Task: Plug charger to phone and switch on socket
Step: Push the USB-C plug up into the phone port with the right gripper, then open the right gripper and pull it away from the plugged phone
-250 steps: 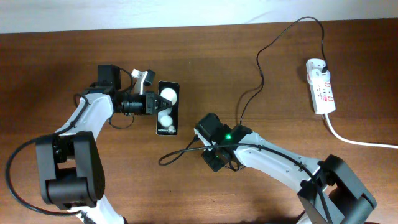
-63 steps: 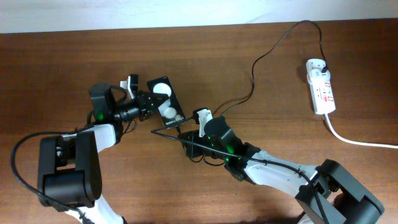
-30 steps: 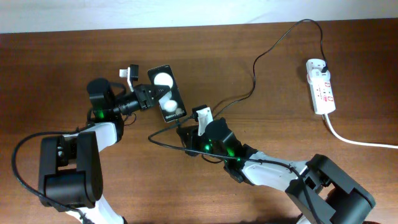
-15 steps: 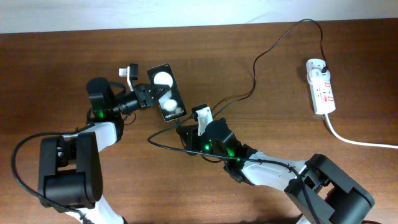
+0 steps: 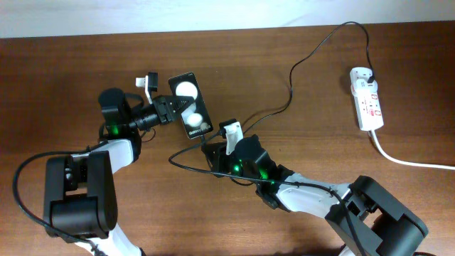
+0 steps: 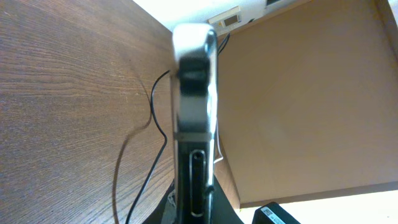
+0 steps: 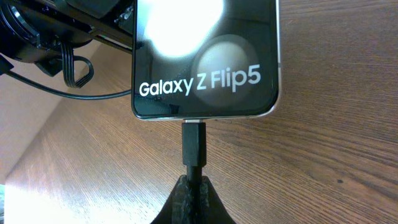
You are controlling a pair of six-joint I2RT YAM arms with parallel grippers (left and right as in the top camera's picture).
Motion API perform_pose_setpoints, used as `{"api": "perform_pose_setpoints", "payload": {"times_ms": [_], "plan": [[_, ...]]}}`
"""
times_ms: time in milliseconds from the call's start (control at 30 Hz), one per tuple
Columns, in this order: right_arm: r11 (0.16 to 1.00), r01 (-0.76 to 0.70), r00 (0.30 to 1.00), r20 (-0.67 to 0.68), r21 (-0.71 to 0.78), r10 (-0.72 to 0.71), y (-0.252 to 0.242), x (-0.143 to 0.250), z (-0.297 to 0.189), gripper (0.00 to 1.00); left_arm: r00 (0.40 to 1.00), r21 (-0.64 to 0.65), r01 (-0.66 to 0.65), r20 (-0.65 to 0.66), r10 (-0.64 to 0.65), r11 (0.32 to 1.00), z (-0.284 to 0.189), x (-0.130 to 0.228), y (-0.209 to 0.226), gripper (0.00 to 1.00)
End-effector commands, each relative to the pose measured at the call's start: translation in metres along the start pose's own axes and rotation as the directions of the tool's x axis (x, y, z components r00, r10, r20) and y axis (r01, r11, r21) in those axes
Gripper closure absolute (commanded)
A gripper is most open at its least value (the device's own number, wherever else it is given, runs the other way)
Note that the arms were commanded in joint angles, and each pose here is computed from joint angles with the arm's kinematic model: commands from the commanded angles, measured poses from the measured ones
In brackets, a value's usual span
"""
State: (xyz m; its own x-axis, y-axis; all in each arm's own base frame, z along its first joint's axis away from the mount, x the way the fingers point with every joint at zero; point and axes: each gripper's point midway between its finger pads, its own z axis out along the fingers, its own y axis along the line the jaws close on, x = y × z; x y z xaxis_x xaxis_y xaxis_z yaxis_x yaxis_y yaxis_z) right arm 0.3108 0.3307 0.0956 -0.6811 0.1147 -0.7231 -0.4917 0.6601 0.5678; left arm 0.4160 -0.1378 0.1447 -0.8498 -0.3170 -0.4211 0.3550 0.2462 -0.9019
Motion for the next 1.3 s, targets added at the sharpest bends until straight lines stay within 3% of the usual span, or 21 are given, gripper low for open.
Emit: {"api": "perform_pose_setpoints", "payload": {"times_ms": [0,33,200,300,367,467,567,667,733,833,1000,1167,1267], "plan": [[1.0,0.025,0.979,0.201,0.011,-0.027,0.014,-0.065,-0.001,0.96,0.985,0.118,0.034,-0.173,-0.013,0.992,0.004,0.041,-0.022,1.0],[1.0,0.026,0.98,0.199,0.008,-0.027,0.014,-0.065,-0.001,0.95,0.985,0.118,0.034,-0.173,-0.013,0.992,0.004,0.041,-0.022,1.0],[0.999,0.019,0.988,0.155,0.026,-0.023,0.009,-0.054,0.001,0.6,0.985,0.118,0.034,-0.173,-0.013,0.992,0.004,0.041,-0.022,1.0],[1.0,0.021,0.994,0.111,-0.008,-0.02,0.014,-0.045,0.002,0.14,0.985,0.118,0.033,-0.173,-0.013,0.992,0.004,0.041,-0.022,1.0],[1.0,0.018,0.997,0.079,-0.009,-0.017,0.013,-0.038,0.003,0.03,0.985,0.118,0.033,-0.173,-0.012,0.992,0.004,0.041,-0.022,1.0],[0.999,0.032,0.999,0.015,-0.008,-0.032,0.01,-0.024,0.003,0.0,0.985,0.116,0.033,-0.17,-0.013,0.993,0.004,0.041,-0.021,1.0],[0.991,0.114,0.993,0.03,-0.069,-0.112,0.027,-0.035,-0.007,0.01,0.986,0.122,-0.003,-0.163,0.023,0.993,0.004,0.04,-0.021,1.0],[0.995,0.081,0.997,0.002,-0.051,-0.081,0.014,-0.046,-0.025,0.02,0.985,0.138,-0.038,-0.163,0.061,0.99,0.003,0.04,-0.025,1.0],[0.991,0.054,0.998,-0.029,-0.119,-0.058,0.014,-0.053,-0.039,0.01,0.976,0.182,-0.097,-0.174,0.129,0.979,0.002,0.041,-0.033,1.0],[0.98,-0.024,0.996,-0.092,-0.196,0.006,-0.007,-0.06,-0.058,0.01,0.944,0.271,-0.207,-0.197,0.264,0.94,-0.003,0.047,-0.05,0.87],[0.973,-0.23,0.948,-0.227,0.004,0.224,-0.075,-0.032,-0.081,0.01,0.927,0.3,-0.254,-0.197,0.32,0.919,-0.005,0.049,-0.055,0.89],[0.965,-0.252,0.933,-0.248,0.073,0.262,-0.09,-0.023,-0.088,0.01,0.927,0.3,-0.254,-0.197,0.32,0.92,-0.005,0.048,-0.055,0.89],[0.945,-0.25,0.925,-0.236,0.213,0.298,-0.114,-0.013,-0.092,0.01,0.93,0.292,-0.254,-0.19,0.316,0.922,-0.004,0.047,-0.054,1.0]]}}
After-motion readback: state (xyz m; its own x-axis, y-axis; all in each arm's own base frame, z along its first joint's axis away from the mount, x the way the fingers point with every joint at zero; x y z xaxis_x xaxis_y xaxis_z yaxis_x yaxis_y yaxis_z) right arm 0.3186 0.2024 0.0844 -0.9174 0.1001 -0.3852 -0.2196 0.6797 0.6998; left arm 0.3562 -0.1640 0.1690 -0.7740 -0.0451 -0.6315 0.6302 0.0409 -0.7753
